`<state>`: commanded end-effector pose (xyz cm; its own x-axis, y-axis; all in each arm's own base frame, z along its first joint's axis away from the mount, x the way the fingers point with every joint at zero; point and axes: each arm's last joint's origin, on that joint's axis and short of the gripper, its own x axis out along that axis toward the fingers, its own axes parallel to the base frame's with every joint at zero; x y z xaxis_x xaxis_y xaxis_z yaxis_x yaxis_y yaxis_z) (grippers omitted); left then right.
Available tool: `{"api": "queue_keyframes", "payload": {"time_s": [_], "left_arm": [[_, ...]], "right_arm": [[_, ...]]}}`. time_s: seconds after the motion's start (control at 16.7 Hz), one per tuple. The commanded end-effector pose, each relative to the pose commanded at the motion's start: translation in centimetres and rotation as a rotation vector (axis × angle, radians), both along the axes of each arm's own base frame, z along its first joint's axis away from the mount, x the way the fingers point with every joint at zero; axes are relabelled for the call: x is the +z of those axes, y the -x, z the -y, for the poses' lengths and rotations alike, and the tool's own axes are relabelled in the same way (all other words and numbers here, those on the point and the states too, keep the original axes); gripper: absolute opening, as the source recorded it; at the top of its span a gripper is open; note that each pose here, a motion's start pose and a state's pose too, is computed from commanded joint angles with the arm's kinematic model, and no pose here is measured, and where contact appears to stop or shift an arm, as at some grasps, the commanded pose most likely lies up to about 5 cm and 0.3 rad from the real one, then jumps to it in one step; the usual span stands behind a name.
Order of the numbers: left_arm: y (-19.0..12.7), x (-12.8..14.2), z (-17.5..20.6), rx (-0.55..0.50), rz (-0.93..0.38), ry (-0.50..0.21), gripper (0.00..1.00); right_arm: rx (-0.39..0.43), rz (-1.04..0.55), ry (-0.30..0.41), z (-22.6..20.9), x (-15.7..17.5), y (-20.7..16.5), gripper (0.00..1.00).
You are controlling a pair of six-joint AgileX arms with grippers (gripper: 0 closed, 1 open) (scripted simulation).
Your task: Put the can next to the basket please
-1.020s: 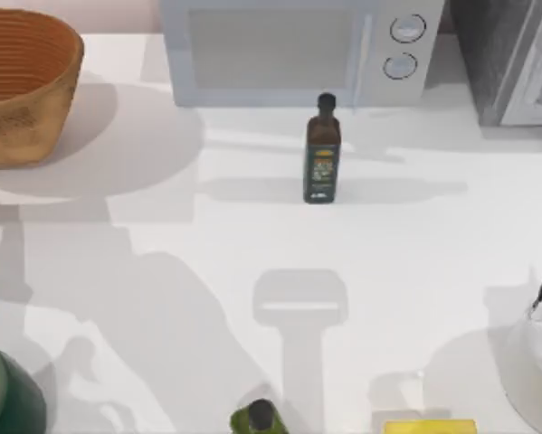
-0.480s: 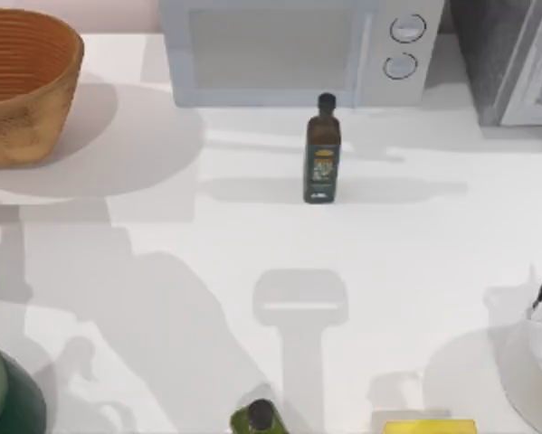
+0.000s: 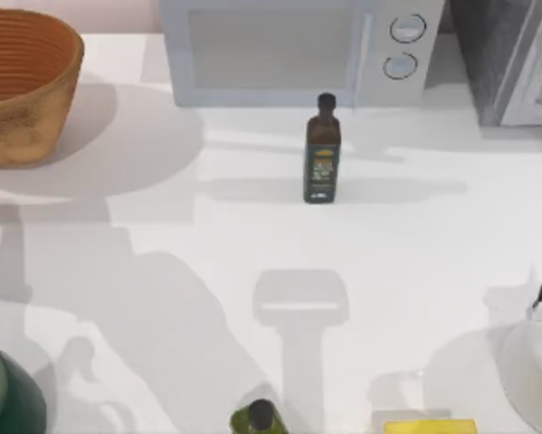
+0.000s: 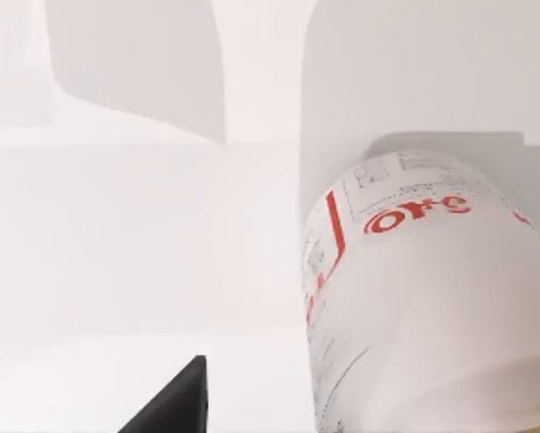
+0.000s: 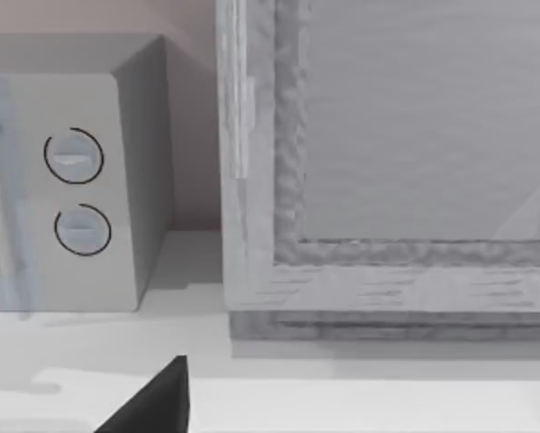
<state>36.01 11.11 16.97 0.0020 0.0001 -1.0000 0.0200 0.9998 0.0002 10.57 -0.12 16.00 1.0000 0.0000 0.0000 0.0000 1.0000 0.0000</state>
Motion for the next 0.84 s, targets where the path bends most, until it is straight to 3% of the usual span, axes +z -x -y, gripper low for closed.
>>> {"api": "queue_keyframes", "payload": {"time_s": [0.36, 0.84], "left_arm": [[0.1, 0.2, -0.1, -0.001, -0.008, 0.0, 1.0], [0.0, 4.0, -0.1, 0.001, 0.0, 0.0, 1.0]], "right_arm": [[0.0, 0.0, 0.0, 0.0, 0.0, 0.0, 1.0], [0.0, 0.0, 0.0, 0.0, 0.0, 0.0, 1.0]]}}
